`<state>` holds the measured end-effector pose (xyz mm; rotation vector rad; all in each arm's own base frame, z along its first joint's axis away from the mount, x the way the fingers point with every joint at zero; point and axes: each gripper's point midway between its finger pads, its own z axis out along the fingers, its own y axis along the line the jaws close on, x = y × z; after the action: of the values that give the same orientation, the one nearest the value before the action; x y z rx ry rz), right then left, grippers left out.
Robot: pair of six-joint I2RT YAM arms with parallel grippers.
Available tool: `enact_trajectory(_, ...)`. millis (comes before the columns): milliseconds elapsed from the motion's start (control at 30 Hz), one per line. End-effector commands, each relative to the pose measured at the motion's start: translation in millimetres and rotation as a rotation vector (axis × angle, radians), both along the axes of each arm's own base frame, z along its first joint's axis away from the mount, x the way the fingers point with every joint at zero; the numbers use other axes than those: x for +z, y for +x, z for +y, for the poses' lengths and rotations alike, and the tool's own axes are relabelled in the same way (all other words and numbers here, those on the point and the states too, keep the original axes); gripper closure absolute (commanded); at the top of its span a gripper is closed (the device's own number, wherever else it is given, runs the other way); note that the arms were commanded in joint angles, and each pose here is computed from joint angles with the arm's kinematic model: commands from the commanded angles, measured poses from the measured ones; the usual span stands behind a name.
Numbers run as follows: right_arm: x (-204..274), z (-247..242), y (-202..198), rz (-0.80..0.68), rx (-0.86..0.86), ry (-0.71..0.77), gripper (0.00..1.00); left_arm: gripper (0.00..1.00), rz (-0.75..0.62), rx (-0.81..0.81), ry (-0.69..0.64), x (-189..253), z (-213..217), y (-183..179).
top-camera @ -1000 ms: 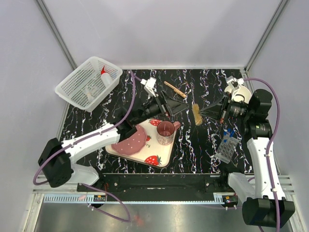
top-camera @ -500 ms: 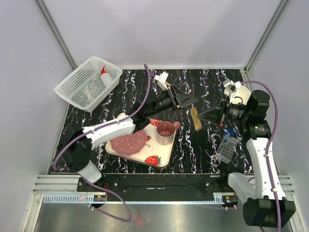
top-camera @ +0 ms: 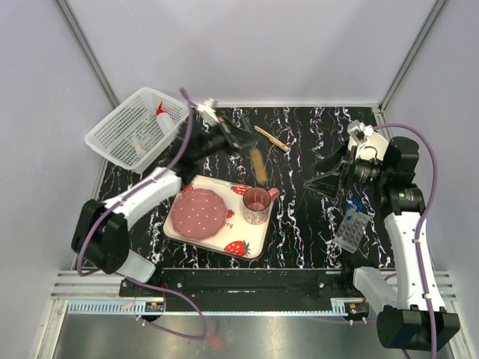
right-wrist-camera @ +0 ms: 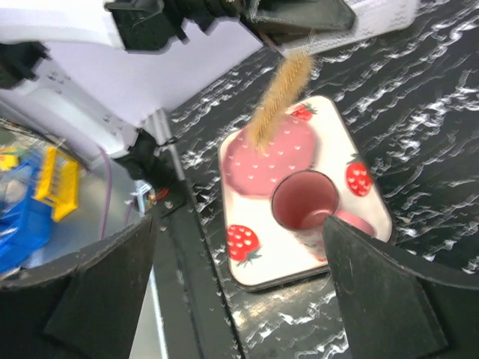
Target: Organize the chemistry lab equipment
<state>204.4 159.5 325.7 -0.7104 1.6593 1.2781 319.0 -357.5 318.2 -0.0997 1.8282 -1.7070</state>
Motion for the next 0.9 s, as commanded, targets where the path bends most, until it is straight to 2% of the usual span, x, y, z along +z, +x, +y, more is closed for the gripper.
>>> enact_trajectory(0,2.7,-10.9,15.4,-0.104,-0.109,-0.13,0.02,1.0,-0.101,0.217,0.231,8.7,116.3,49.6)
enact_trajectory(33,1.6,-12.2,16.0,-0.107,-0.119,-0.141,0.01,1.0,-0.008,0.258,0.341,-17.6,142.7,55.6)
enact_trajectory(67,-0.7,-13.9,17.4,-0.113,-0.131,-0.157,0.0,1.0,-0.052,0.395,0.458,-16.3,194.5,85.4)
enact_trajectory(100,-1.4,-14.2,16.7,-0.119,-0.134,-0.16,0.0,1.0,-0.031,0.46,0.543,-25.5,223.0,95.9)
enact_trajectory(133,-3.3,-14.6,17.3,-0.119,-0.135,-0.163,0.0,1.0,0.056,0.54,0.634,-43.2,265.8,101.0)
enact_trajectory(167,-5.8,-14.7,17.1,-0.117,-0.134,-0.165,0.0,1.0,0.046,0.605,0.718,-43.9,291.9,116.2)
enact_trajectory(233,-10.2,-14.9,17.6,-0.106,-0.134,-0.167,0.0,1.0,0.102,0.718,0.841,-56.3,349.8,126.8)
enact_trajectory(367,-17.4,-16.6,20.5,-0.099,-0.138,-0.184,0.0,1.0,0.18,0.833,0.99,-71.3,413.9,153.2)
enact_trajectory(533,-26.4,-17.4,26.6,-0.068,-0.13,-0.194,0.0,0.99,0.235,0.911,1.215,-88.5,462.6,169.9)
enact_trajectory(633,-28.8,-17.6,28.8,-0.059,-0.128,-0.196,0.0,0.98,0.274,0.899,1.299,-111.0,475.8,177.0)
enact_trajectory(867,-35.7,-18.6,31.4,-0.037,-0.125,-0.208,0.0,0.93,0.274,0.911,1.327,-116.0,489.7,194.7)
